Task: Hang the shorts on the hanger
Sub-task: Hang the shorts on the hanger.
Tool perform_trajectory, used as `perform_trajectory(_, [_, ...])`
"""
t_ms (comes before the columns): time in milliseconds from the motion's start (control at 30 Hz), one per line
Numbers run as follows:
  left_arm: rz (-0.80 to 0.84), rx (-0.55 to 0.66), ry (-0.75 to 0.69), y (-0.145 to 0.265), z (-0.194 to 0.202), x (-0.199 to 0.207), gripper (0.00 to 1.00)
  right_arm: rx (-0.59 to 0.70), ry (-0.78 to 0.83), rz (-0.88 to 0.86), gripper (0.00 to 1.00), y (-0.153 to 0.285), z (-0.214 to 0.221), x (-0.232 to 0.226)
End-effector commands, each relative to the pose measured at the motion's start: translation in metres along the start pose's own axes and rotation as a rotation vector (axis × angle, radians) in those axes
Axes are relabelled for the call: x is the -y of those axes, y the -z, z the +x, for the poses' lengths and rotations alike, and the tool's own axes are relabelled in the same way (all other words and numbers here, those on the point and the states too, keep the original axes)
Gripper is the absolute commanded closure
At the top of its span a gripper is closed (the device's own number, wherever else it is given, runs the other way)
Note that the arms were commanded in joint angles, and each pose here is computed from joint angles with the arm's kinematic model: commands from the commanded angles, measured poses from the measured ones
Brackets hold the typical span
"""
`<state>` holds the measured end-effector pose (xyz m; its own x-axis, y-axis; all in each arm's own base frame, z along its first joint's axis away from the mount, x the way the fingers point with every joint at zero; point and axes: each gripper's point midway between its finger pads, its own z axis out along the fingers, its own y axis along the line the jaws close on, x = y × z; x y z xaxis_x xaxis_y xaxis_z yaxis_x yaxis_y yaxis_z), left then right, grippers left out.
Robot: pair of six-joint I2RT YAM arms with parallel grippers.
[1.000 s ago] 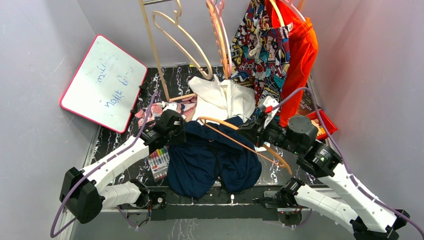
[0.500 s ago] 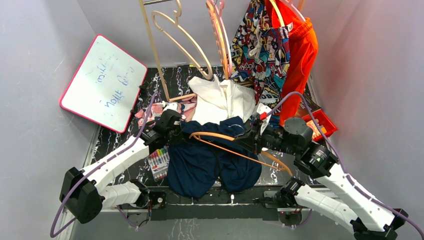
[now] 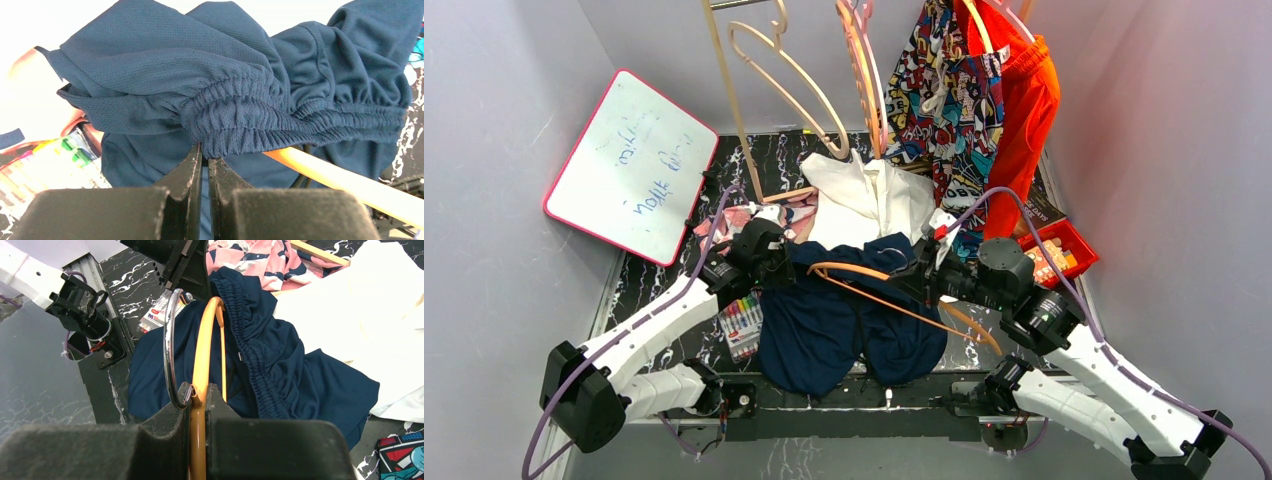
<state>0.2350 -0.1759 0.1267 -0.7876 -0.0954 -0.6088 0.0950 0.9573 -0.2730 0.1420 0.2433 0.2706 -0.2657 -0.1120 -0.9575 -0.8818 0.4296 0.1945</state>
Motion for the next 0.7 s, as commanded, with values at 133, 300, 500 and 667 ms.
perform_trajectory(133, [0.173,-0.009,0.006,0.022,-0.009,0.035,1.00,0.096,0.072,0.000,1.00,-0.011,-0.024,0.004])
perform_trajectory(300, [0.230,-0.032,0.013,0.034,-0.012,0.047,1.00,0.121,0.121,0.058,1.00,-0.013,-0.025,0.017])
perform_trajectory(500, [0.304,-0.009,0.037,0.059,-0.027,0.064,1.00,0.214,0.237,0.150,1.00,0.004,-0.054,0.028])
perform_trajectory(667, [0.364,-0.022,0.057,0.070,-0.032,0.078,1.00,0.189,0.245,0.027,1.00,-0.003,-0.041,0.009])
